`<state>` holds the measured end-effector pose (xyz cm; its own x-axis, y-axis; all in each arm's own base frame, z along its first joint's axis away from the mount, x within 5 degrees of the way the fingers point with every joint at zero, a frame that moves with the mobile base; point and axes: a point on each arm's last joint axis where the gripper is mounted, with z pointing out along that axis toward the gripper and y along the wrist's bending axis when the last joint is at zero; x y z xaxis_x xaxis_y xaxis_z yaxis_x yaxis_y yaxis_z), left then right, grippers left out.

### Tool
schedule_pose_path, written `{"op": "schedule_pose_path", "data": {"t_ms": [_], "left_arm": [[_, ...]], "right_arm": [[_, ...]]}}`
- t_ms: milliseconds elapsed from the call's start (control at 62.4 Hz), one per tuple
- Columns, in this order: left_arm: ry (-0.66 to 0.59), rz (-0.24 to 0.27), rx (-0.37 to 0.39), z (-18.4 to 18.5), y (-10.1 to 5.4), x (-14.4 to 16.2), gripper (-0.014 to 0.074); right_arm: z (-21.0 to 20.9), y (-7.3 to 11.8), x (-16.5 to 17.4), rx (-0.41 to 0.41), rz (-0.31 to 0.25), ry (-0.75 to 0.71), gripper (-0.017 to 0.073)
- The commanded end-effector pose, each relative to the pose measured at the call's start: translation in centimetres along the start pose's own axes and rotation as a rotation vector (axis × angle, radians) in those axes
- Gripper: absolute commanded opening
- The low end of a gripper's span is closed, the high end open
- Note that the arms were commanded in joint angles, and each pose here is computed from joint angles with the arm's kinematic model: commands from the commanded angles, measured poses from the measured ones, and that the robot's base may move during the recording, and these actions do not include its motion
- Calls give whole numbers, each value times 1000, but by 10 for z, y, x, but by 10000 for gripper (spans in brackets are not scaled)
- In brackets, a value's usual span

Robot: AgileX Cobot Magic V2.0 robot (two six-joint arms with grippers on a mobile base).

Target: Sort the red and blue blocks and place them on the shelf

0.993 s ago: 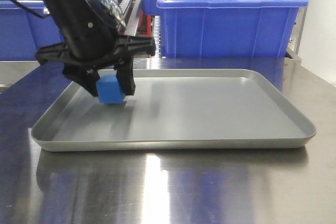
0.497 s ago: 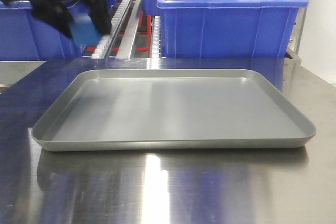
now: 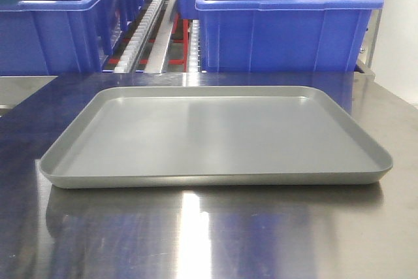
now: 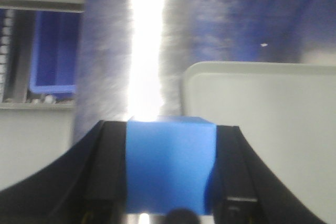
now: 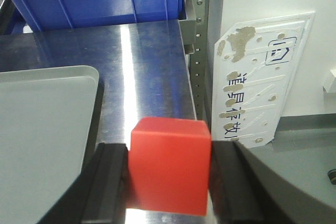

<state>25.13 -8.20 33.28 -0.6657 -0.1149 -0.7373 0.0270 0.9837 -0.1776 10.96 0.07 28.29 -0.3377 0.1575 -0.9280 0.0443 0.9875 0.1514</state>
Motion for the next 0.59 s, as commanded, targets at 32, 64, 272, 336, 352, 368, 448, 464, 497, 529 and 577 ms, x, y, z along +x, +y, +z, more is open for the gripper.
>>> {"op": "schedule_pose_path", "data": {"t_ms": [32, 64, 272, 336, 352, 368, 448, 464, 497, 529, 577], "left_arm": [[-135, -38, 25, -25, 15, 0, 125], [-132, -46, 15, -26, 20, 6, 125], [-163, -116, -27, -43, 48, 37, 125], [-172, -132, -32, -46, 53, 47, 125], [-176, -137, -29, -47, 54, 49, 125], [-184, -141, -27, -49, 55, 51, 125], [-204, -162, -20, -54, 59, 62, 125], [-205, -167, -19, -54, 60, 65, 125], [-208, -174, -18, -55, 62, 70, 125], [-215, -182, -18, -57, 63, 75, 125], [-228, -189, -16, -61, 66, 83, 125]], "right_arm": [[-3, 1, -17, -5, -11, -118, 49], [-3, 1, -17, -5, -11, -118, 49], [-3, 1, -17, -5, -11, -118, 49], [-3, 1, -17, -5, -11, -118, 49], [-3, 1, -17, -5, -11, -118, 49], [-3, 1, -17, -5, -11, -118, 49], [-3, 1, -17, -5, -11, -118, 49], [-3, 1, -17, -5, -11, -118, 49], [-3, 1, -17, -5, -11, -118, 49], [-3, 1, -17, -5, -11, -118, 49], [-3, 1, -17, -5, -11, -118, 49]]}}
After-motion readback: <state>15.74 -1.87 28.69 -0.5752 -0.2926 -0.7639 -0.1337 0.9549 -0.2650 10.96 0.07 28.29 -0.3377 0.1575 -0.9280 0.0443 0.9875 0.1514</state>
